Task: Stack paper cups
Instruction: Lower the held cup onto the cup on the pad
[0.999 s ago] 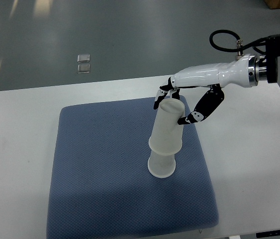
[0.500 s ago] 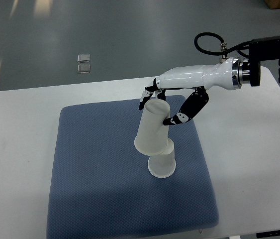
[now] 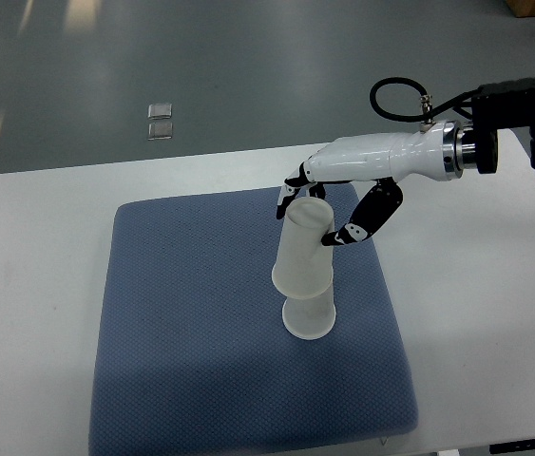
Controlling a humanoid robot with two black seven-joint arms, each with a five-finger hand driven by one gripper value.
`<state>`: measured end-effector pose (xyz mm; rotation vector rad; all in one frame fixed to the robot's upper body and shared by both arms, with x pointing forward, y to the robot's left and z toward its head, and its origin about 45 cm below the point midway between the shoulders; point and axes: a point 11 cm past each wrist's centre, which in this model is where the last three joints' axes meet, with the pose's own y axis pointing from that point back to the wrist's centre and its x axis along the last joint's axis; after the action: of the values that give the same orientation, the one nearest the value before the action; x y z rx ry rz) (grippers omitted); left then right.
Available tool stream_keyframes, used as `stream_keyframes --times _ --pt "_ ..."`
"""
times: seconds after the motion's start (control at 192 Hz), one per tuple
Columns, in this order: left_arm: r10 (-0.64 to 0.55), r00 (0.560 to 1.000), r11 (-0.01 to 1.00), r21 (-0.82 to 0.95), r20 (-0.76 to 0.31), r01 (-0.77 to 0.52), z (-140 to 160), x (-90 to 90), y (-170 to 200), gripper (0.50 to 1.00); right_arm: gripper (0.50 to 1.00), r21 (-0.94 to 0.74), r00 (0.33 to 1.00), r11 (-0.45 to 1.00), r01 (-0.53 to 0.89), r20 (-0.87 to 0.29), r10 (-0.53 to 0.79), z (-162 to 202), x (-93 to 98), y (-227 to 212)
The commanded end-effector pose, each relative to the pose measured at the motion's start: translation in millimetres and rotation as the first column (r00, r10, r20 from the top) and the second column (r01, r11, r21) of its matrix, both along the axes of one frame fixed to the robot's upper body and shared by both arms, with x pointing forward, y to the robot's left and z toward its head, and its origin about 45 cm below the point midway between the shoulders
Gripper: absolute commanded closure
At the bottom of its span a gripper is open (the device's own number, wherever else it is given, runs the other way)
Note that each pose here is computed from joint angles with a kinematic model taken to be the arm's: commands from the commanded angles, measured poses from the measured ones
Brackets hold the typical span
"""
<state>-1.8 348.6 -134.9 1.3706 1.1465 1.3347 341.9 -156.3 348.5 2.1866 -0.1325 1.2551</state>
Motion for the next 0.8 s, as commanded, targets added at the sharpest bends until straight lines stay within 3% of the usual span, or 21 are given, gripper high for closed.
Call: stream_keyframes --times 0.0,0.796 --pt "0.002 1.0 1.0 0.0 -0.001 -0.002 0 -0.1 0 0.5 0.963 -0.007 1.0 1.0 0.0 0.003 0.0 -2 -0.1 -1" --pt "-0.001 1.0 1.0 0.0 -0.001 0.001 0 -0.1 0 0.5 0.938 -0.036 1.0 0.999 -0.007 0.003 0.007 -18 -3.5 -5"
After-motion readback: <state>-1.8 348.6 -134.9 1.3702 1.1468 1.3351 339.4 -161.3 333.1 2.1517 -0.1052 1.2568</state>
